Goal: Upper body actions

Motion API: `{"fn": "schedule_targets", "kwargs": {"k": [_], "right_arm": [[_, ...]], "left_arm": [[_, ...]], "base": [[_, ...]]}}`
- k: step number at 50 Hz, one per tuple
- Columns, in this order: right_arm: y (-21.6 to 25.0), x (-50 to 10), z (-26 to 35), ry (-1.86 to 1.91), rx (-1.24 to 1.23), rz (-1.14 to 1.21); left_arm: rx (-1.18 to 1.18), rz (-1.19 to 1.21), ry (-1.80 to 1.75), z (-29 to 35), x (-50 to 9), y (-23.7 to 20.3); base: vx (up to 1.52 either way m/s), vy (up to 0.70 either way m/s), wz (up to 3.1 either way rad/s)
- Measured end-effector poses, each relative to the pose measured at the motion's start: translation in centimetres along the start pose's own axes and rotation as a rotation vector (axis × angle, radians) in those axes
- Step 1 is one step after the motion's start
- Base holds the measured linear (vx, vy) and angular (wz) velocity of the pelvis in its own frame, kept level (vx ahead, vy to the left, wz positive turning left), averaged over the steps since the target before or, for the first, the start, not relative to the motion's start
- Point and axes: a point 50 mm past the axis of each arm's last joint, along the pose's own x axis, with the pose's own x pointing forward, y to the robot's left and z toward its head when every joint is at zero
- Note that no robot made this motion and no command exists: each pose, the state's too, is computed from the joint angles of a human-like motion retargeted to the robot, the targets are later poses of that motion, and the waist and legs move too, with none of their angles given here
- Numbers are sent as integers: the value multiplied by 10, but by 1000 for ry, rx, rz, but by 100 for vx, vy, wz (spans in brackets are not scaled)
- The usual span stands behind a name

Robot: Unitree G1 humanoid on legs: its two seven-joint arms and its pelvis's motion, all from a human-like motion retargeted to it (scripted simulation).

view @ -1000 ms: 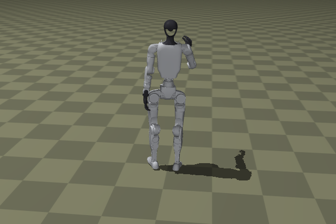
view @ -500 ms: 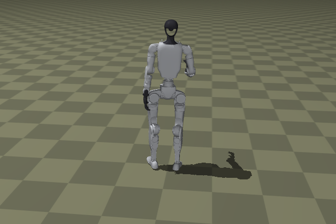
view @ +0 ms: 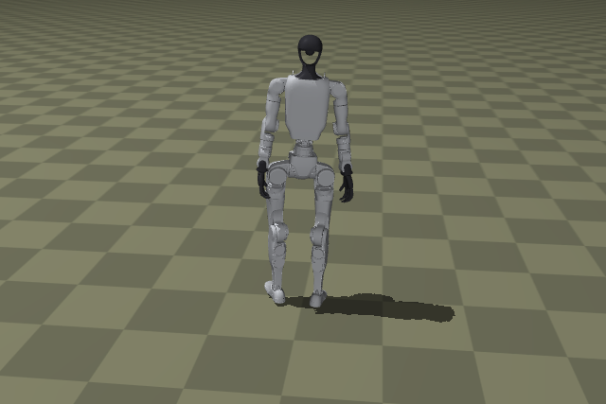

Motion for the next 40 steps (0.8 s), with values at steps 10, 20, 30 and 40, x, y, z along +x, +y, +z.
{"fn": "schedule_targets", "kwargs": {"k": [10, 20, 30, 40], "right_arm": [[-9, 1, 18, -63, -270, 2], [-1, 1, 26, -106, -409, -64], [-3, 1, 17, -50, -339, 32], [0, 1, 15, -47, -373, 23]], "left_arm": [[-177, 21, -112, 25, 2, -12], [-613, 108, -918, 182, -70, 41], [-404, 957, -1920, 264, -311, 121], [-516, 1521, -2581, 238, -451, 96]], "base": [[0, 0, -21], [0, -1, -1], [0, 0, 0], [0, 0, 0]]}}
